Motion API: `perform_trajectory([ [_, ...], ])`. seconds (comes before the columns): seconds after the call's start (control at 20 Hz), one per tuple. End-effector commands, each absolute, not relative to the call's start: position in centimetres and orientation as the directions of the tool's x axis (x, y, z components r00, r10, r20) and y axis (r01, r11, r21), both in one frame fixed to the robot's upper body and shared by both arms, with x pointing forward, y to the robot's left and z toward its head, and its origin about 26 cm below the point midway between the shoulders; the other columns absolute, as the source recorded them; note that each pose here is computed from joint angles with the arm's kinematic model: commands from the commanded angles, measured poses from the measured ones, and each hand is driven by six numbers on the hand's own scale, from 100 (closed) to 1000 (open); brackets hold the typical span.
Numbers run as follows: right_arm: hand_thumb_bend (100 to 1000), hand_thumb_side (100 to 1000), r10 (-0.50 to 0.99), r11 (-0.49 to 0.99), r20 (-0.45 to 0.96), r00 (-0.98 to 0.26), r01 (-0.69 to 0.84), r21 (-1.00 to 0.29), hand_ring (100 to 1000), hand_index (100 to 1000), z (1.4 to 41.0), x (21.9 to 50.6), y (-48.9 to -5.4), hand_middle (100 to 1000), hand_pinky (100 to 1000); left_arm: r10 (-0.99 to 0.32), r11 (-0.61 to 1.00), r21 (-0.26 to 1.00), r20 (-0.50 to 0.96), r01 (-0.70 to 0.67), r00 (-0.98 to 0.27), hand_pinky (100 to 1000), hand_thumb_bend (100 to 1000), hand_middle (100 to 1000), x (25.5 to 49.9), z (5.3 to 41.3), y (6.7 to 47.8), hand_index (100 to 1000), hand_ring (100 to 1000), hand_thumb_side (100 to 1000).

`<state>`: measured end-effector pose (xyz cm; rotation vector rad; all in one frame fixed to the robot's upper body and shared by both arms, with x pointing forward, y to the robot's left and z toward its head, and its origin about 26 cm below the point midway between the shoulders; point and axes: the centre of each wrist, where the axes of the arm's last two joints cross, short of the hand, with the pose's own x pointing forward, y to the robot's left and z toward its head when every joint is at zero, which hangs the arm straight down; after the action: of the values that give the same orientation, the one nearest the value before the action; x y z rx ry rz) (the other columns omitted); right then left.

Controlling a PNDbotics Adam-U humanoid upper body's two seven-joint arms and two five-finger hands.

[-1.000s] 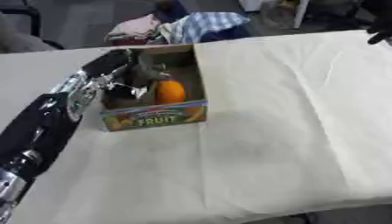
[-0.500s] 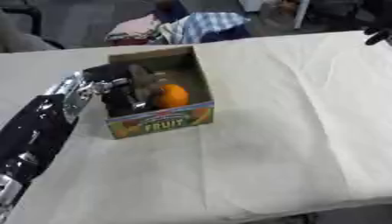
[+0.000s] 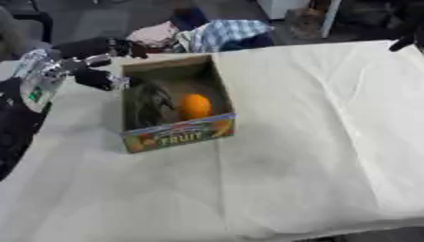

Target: Pick up objects on the table and place them in the box.

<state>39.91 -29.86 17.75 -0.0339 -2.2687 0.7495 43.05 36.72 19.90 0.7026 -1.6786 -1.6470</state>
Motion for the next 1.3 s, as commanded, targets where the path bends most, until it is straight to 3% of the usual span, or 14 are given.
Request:
perform_trajectory([
  [0.05,100,579,0.263,0.828,0.62,-0.739,-0.157,-0.538,655,835,18.8,39.8,-30.9,625,579,-0.771,0.158,0.987,0.116,-0.012,-0.626,773,218,800,41.3,23.6,38.4,875,772,999],
  [0.15,100,579,0.266,0.831,0.623,-0.736,-0.153,-0.535,655,835,18.7,39.8,-31.0,625,579,-0.761,0.235,0.972,0.167,-0.026,-0.627,766,180,789,40.2,24.0,39.1,868,763,996],
  [0.2,100,578,0.267,0.831,0.624,-0.734,-0.152,-0.535,655,836,18.6,39.7,-31.0,625,579,-0.75,0.279,0.96,0.2,-0.028,-0.63,751,100,764,39.6,24.1,39.3,848,742,973],
  [0.5,100,577,0.277,0.835,0.631,-0.725,-0.143,-0.531,656,836,18.2,39.6,-31.5,626,579,-0.543,0.662,0.749,0.506,0.029,-0.67,719,100,712,35.0,23.6,39.4,808,695,815],
  [0.65,100,579,0.279,0.84,0.634,-0.721,-0.137,-0.525,657,837,18.0,39.5,-31.8,626,579,-0.414,0.783,0.62,0.584,0.054,-0.698,713,100,703,32.5,23.0,38.4,803,687,767],
  [0.95,100,581,0.277,0.845,0.643,-0.714,-0.137,-0.517,651,841,17.6,39.3,-31.9,629,577,-0.274,0.867,0.491,0.615,0.086,-0.74,713,109,699,28.4,21.8,35.4,804,685,741],
  [1.3,100,585,0.263,0.852,0.662,-0.701,-0.153,-0.501,643,839,16.9,39.0,-31.7,628,569,-0.239,0.909,0.405,0.7,0.098,-0.673,708,148,691,26.9,18.8,34.5,803,676,762],
])
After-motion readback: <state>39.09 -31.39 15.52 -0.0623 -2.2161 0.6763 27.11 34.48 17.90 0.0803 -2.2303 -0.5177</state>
